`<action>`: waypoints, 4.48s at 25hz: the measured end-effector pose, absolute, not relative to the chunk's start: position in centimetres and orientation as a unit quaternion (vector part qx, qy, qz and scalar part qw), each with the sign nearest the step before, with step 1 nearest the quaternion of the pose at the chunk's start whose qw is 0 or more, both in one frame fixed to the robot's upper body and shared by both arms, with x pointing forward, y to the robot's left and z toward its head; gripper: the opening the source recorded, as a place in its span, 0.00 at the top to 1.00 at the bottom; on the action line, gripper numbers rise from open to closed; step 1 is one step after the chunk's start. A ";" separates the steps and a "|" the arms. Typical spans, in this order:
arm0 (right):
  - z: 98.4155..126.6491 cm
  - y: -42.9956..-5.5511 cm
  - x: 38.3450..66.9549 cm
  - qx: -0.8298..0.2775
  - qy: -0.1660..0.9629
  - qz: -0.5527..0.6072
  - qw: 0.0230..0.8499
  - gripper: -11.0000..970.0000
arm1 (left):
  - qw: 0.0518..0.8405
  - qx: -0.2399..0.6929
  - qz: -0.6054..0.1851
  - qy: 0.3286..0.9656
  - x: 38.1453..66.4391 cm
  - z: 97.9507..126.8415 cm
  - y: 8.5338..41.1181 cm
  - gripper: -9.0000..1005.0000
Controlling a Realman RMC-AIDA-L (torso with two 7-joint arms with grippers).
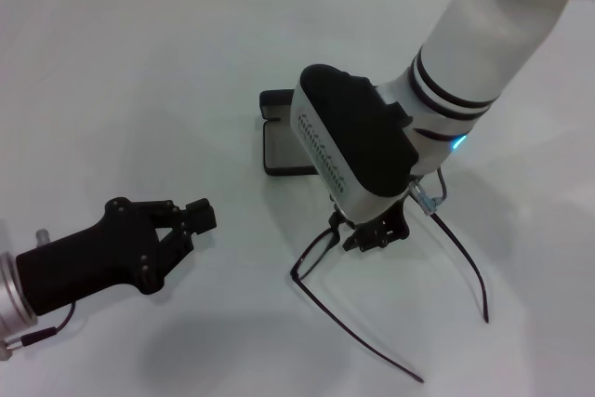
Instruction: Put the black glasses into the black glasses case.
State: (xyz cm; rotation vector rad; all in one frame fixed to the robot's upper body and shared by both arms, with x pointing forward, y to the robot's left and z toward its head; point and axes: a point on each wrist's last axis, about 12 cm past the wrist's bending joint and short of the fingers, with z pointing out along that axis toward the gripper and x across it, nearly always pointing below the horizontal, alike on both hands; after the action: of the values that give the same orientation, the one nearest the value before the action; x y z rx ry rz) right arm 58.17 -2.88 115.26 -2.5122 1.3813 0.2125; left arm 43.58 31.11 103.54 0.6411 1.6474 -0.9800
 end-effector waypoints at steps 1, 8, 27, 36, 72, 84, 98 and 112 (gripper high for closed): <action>115.2 -2.9 58.1 -0.866 0.476 0.073 0.133 0.59 | 0.531 0.268 -0.411 0.690 43.6 103.5 31.1 0.93; 114.8 -3.2 57.9 -0.858 0.483 0.084 0.152 0.75 | 0.531 0.268 -0.413 0.690 43.5 103.3 30.9 0.93; 118.6 -17.7 58.4 -0.531 0.636 0.330 0.452 0.88 | 0.623 0.269 -0.496 0.541 45.6 107.9 28.5 0.94; 116.1 -20.6 55.7 -0.430 0.598 0.449 0.506 0.88 | 0.609 0.321 -0.580 0.435 48.8 111.1 24.2 0.94; 115.1 -19.7 56.5 -0.420 0.574 0.484 0.510 0.87 | 0.569 0.324 -0.612 0.444 49.1 110.3 21.6 0.95; 115.4 -17.9 57.3 -0.425 0.560 0.505 0.501 0.86 | 0.537 0.321 -0.605 0.491 50.3 109.5 20.1 0.95; 115.2 -17.9 57.0 -0.426 0.557 0.513 0.495 0.86 | 0.550 0.289 -0.588 0.518 50.5 108.8 20.7 0.95; 117.8 -22.4 55.4 -0.382 0.468 0.565 0.562 0.85 | 0.571 0.291 -0.591 0.490 49.5 109.2 22.0 0.95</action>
State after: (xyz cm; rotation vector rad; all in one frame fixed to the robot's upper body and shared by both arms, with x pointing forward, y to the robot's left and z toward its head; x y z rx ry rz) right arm 55.38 -22.40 117.82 -0.9002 1.1011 1.3296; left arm 49.47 21.99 109.25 0.6819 1.1497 -1.3877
